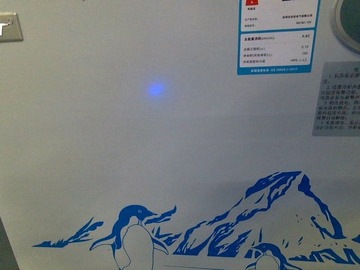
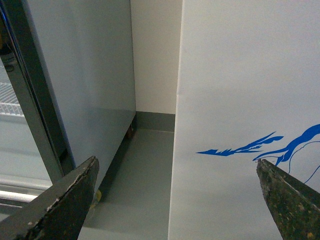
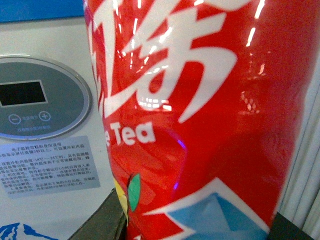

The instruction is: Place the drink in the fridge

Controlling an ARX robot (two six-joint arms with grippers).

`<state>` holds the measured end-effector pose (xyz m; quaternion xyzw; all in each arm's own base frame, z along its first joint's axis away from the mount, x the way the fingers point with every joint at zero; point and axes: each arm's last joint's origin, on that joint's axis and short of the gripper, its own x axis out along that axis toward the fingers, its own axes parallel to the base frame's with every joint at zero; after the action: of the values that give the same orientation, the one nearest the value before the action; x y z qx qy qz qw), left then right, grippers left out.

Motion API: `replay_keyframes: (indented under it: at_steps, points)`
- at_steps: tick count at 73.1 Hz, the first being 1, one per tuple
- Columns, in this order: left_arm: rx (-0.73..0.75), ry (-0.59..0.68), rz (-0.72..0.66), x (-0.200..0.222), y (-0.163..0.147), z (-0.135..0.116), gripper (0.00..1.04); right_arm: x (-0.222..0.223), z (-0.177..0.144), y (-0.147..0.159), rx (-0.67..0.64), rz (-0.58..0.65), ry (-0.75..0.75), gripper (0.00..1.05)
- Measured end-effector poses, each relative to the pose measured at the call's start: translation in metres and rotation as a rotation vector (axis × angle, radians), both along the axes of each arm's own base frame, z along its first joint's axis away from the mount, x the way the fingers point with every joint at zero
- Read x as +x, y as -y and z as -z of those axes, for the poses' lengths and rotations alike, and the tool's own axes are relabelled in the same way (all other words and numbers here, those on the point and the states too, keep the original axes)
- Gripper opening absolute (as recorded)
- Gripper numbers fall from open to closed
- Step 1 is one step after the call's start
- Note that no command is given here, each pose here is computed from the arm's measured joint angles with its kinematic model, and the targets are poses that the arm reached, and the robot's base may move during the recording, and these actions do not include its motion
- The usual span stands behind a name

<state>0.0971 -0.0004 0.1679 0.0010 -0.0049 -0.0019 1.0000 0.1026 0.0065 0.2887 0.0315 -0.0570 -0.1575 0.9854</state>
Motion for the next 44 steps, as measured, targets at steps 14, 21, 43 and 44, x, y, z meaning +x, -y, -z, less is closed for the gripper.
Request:
replay_keyframes:
  at_steps: [14, 21, 43, 44]
  points:
    - [0.0, 0.0, 0.0, 0.0, 0.0, 0.0, 0.97, -0.001, 0.0, 0.003, -0.018, -0.027, 0.014, 0.37]
    - [0.0, 0.0, 0.0, 0.0, 0.0, 0.0, 0.97, -0.002, 0.001, 0.005, -0.026, -0.056, 0.026, 0.37]
    - [0.0, 0.0, 0.0, 0.0, 0.0, 0.0, 0.97, 0.0, 0.012, 0.0, -0.074, -0.062, 0.025, 0.37]
    - [0.0, 0.0, 0.0, 0.0, 0.0, 0.0, 0.97, 0.0, 0.012, 0.0, -0.074, -0.062, 0.025, 0.37]
